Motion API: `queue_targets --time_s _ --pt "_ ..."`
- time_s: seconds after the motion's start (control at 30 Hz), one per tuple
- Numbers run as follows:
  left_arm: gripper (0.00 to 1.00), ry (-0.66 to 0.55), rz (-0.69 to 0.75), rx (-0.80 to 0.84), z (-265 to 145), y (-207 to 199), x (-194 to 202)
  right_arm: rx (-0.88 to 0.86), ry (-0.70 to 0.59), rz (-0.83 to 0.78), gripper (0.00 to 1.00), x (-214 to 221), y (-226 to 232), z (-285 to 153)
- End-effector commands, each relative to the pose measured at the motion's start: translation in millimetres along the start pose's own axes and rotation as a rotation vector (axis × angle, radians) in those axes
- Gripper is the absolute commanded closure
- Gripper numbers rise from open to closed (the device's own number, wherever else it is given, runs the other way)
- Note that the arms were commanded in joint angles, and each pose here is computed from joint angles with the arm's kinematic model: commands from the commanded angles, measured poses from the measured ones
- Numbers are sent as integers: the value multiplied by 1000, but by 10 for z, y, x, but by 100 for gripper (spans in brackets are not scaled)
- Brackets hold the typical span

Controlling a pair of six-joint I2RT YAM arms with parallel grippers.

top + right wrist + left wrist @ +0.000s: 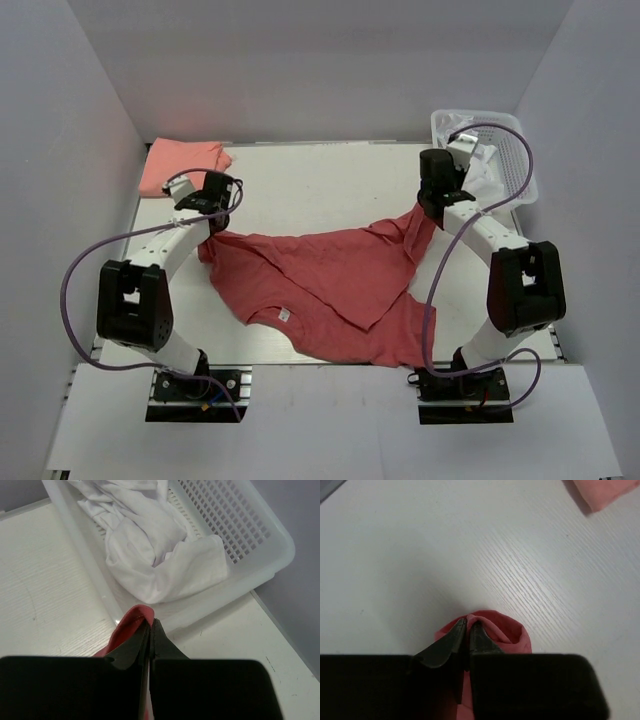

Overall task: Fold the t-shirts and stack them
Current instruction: Flatten out the tshirt

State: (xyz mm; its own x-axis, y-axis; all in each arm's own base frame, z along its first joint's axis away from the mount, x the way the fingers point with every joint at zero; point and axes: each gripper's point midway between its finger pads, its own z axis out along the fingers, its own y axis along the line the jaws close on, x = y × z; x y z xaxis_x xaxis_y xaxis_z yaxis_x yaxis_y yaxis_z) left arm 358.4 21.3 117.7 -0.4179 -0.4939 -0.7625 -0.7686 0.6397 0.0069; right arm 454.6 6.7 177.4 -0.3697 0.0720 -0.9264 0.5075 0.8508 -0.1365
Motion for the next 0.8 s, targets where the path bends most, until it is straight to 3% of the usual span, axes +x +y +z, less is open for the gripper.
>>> queue_targets --time_s 0.0,0.1,0.13,0.2,0.23,0.43,0.57,0.67,0.7,0.77 --pt "79 10 -42 -6 113 -9 -106 28 -54 57 100 -304 -33 97" --pt "53 50 -33 -43 275 71 -33 17 -26 -2 80 -244 1 174" --pt "44 61 -37 -45 293 71 -48 18 -28 -14 55 -257 4 175" --pt "11 86 -30 -35 338 35 -97 3 1 -55 31 -249 46 179" --pt "0 93 -31 -27 310 12 -124 -13 2 -57 10 -301 68 177" --pt "0 35 -63 67 -6 -122 -644 -76 -45 -53 10 -688 -17 -137" --pt "0 1 -61 192 -325 -168 -887 -235 -13 28 10 -770 -61 -566" --pt "0 -6 40 463 -654 -516 -842 -352 99 69 10 -437 -95 -891" --pt "0 37 78 688 -979 -751 -744 -373 137 150 10 -254 -182 -1062" --pt "0 14 151 848 -1161 -951 -577 -460 223 177 10 -2 -220 -1336"
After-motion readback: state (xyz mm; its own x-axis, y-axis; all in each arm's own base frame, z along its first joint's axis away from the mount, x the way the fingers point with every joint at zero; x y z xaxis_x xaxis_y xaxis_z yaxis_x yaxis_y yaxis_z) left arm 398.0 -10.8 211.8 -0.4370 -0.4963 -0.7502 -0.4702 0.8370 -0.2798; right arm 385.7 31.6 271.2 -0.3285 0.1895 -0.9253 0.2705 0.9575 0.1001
